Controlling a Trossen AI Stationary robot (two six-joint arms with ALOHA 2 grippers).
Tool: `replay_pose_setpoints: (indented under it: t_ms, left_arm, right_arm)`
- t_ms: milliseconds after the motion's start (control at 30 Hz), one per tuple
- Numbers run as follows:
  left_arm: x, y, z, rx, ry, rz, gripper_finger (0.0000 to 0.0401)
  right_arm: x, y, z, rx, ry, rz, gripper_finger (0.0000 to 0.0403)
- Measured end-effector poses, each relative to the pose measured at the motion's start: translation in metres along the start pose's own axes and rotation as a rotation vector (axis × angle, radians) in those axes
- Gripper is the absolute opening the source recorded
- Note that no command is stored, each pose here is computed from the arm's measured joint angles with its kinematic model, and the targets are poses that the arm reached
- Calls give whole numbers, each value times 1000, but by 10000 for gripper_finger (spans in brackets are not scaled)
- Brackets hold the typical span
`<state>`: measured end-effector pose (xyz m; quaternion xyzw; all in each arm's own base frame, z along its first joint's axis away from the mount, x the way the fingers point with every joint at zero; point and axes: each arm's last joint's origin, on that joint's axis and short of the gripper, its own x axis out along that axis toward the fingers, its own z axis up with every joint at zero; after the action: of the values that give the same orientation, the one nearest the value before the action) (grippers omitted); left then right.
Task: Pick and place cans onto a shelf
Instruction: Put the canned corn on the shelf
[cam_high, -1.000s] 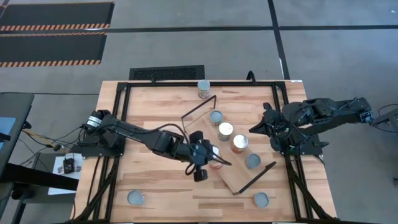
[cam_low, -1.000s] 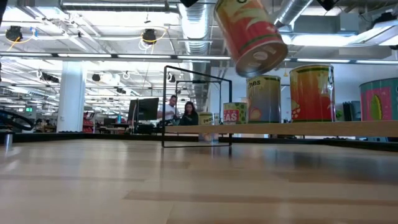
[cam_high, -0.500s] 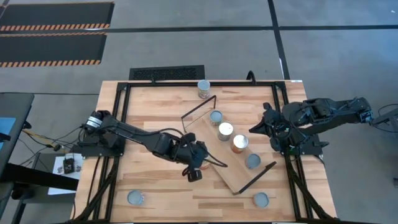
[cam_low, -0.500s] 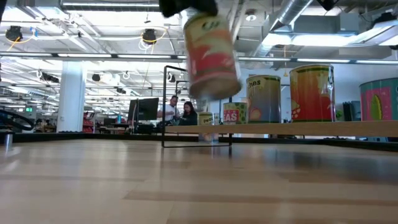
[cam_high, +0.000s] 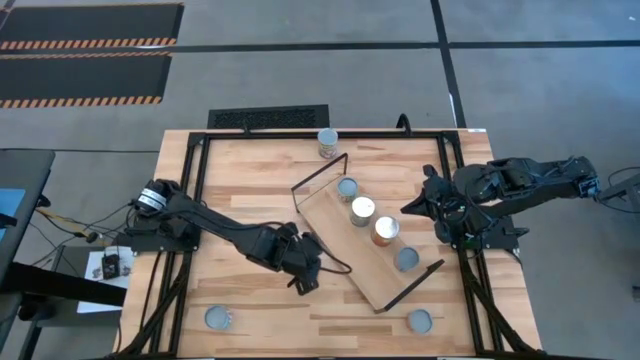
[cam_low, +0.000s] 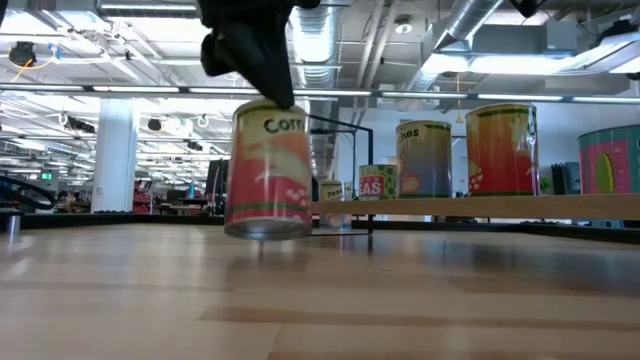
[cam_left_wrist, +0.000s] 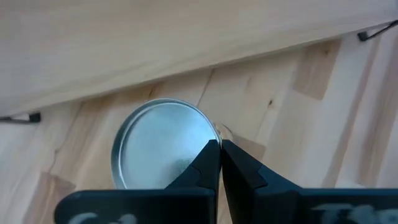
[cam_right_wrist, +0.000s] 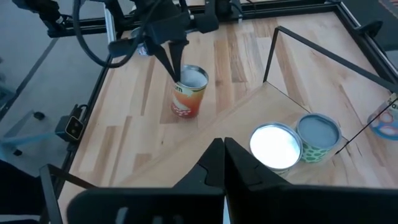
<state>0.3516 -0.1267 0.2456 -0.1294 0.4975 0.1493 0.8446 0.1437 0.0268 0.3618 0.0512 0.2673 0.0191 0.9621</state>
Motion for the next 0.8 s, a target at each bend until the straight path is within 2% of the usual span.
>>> replay_pose_setpoints:
  t_ms: [167, 367, 533, 667, 800]
  left_arm:
    - [3, 0, -1, -26, -11, -3, 12]
    - [1, -1, -1, -58, 24, -40, 64]
    - [-19, -8, 8, -48, -52, -39, 93]
    - [-38, -11, 7, -52, -123, -39, 83]
    - [-59, -9, -1, -72, -203, -44, 34]
  right_arm:
    - [0, 0, 0, -9, 0, 0, 12]
    - [0, 0, -1, -12, 15, -3, 12]
    - [-6, 0, -3, -12, 7, 11, 12]
    - [-14, 0, -4, -17, -18, 19, 12]
    - [-17, -1, -3, -15, -116, 35, 11]
